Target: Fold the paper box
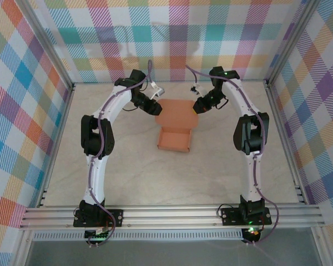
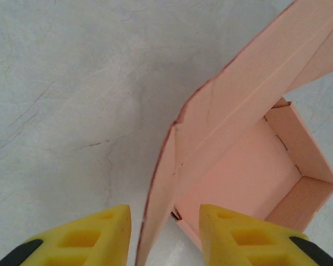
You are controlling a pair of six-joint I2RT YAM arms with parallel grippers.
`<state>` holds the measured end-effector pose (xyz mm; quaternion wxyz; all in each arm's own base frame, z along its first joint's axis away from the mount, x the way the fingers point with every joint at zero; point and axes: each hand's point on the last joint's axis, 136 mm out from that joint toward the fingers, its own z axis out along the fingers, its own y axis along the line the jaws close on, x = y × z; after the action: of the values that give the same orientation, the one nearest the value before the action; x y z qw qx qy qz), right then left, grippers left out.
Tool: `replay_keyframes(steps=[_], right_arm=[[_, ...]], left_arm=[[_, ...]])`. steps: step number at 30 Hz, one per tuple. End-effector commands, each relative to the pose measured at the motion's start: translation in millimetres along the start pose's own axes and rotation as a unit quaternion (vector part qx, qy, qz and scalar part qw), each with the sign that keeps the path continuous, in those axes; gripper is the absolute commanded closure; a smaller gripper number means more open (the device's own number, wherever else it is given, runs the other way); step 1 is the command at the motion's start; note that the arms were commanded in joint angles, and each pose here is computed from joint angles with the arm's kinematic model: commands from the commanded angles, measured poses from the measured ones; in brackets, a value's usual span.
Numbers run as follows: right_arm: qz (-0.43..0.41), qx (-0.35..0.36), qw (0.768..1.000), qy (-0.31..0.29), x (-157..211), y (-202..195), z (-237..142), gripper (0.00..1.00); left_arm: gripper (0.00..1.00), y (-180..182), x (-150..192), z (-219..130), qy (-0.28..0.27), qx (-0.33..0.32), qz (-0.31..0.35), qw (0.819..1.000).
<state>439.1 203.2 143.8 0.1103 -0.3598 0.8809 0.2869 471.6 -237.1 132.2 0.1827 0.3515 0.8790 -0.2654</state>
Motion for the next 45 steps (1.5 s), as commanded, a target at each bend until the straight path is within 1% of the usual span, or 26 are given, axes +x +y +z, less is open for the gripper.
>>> replay_keyframes(steps=[1,2,3,8,11,13,15,21,23,27,30,33,39,41,44,45], right_arm=[[-0.021,-0.014,1.000,-0.013,-4.8,16.7,-10.8,1.00],[-0.021,-0.013,1.000,-0.013,-4.4,16.2,-10.7,1.00],[-0.021,-0.015,1.000,-0.013,-4.6,16.4,-10.1,1.00],[-0.020,-0.020,1.000,-0.012,-4.4,18.0,-8.1,1.00],[-0.020,-0.019,1.000,-0.009,-3.5,17.6,-7.1,1.00],[-0.020,-0.018,1.000,-0.010,-3.8,16.7,-6.9,1.00],[-0.018,-0.017,1.000,-0.011,-4.5,16.1,-6.2,1.00],[-0.011,-0.007,1.000,-0.013,-6.7,14.0,-7.2,1.00],[-0.004,0.010,1.000,-0.020,-9.9,10.8,-9.8,1.00],[0.015,0.073,0.996,-0.048,-17.3,0.6,-17.9,1.00],[0.026,0.143,0.985,-0.093,-24.7,-11.9,-29.3,1.00],[0.033,0.175,0.974,-0.142,-29.6,-11.6,-38.7,1.00],[0.027,0.228,0.960,-0.163,-31.3,0.8,-44.0,1.00],[0.030,0.252,0.951,-0.175,-33.5,2.5,-45.7,1.00],[0.031,0.295,0.935,-0.193,-35.4,2.8,-46.4,1.00],[0.048,0.306,0.929,-0.201,-35.4,3.4,-45.4,1.00]], left_arm=[[0.69,7.4,-4.5,-8.8,-0.009,-0.004,-0.005,1.000],[0.74,6.6,-5.3,-9.1,-0.010,-0.002,-0.006,1.000],[0.78,5.9,-6.7,-9.0,-0.014,0.001,-0.008,1.000],[0.81,-0.3,-18.4,-14.6,-0.038,0.015,-0.012,0.999],[0.90,-2.7,-20.3,-14.1,-0.042,0.025,-0.015,0.999],[0.92,-3.1,-17.8,-11.2,-0.038,0.030,-0.020,0.999],[1.00,-3.3,-14.6,-7.8,-0.033,0.036,-0.025,0.999],[1.00,-5.6,-15.6,-7.1,-0.036,0.044,-0.035,0.998],[1.00,-4.2,-18.2,-8.9,-0.041,0.036,-0.041,0.998],[1.00,-1.5,-24.4,-16.2,-0.065,0.003,-0.052,0.997],[1.00,-0.2,-24.6,-20.6,-0.085,-0.029,-0.059,0.994],[1.00,-1.2,-20.0,-22.6,-0.103,-0.061,-0.071,0.990],[1.00,-16.8,-20.9,-27.3,-0.140,-0.117,-0.072,0.981],[1.00,-23.7,-22.6,-27.1,-0.151,-0.127,-0.068,0.978],[1.00,-25.0,-23.0,-26.7,-0.172,-0.158,-0.068,0.970],[1.00,-25.5,-21.1,-25.4,-0.174,-0.163,-0.073,0.968]])
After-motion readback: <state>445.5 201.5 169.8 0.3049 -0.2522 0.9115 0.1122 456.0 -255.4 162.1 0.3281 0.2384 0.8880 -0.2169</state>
